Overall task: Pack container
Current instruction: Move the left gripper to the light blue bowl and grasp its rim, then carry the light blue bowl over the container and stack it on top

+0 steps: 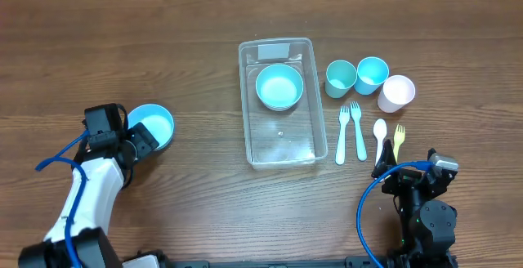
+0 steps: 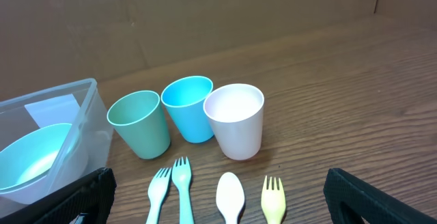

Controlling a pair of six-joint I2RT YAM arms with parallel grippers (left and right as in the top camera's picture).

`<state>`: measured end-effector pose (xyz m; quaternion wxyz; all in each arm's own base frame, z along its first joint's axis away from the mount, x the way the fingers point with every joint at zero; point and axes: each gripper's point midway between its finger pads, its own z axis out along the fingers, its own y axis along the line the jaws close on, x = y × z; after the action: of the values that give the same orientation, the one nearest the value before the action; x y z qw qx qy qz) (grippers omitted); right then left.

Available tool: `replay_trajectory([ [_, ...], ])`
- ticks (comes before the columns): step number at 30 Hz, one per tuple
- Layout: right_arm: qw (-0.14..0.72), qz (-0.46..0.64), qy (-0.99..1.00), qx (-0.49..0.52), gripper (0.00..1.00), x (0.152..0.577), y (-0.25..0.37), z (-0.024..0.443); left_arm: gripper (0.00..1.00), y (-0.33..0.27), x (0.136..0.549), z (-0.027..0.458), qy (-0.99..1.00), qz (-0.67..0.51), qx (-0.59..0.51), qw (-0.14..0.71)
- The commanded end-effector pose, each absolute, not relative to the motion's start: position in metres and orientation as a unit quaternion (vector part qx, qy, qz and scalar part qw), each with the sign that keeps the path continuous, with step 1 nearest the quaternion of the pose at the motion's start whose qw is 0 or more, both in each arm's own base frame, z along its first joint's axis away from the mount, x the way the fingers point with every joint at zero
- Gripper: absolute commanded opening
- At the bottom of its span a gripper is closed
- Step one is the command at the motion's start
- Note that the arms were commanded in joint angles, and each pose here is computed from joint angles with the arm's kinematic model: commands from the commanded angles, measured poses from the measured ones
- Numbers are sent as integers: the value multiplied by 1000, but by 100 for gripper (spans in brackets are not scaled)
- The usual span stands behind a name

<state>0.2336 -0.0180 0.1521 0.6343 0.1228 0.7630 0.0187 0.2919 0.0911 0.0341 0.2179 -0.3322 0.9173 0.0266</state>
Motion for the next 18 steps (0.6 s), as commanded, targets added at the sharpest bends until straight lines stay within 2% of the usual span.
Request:
replay_trajectory([
  [1, 638, 19, 760, 123, 100, 234, -18, 154, 75, 91, 292, 17, 918, 21, -343, 199],
  [5, 638, 19, 760, 123, 100, 234, -18, 154, 54, 88, 293, 2, 922, 15, -342, 180],
  [7, 638, 19, 760, 123, 100, 234, -18, 154, 29, 88, 297, 5, 922, 12, -341, 183],
  [10, 638, 19, 760, 123, 100, 234, -18, 154, 5, 88, 303, 11, 921, 7, -340, 189],
  [14, 638, 19, 760, 123, 100, 234, -18, 154, 4, 93, 321, 42, 920, 8, -342, 191],
  [16, 638, 19, 760, 123, 100, 234, -18, 154, 4, 92, 339, 72, 923, 5, -326, 204],
  [18, 638, 19, 760, 123, 100, 234, -18, 154, 4, 73, 371, 119, 935, -10, -260, 241],
])
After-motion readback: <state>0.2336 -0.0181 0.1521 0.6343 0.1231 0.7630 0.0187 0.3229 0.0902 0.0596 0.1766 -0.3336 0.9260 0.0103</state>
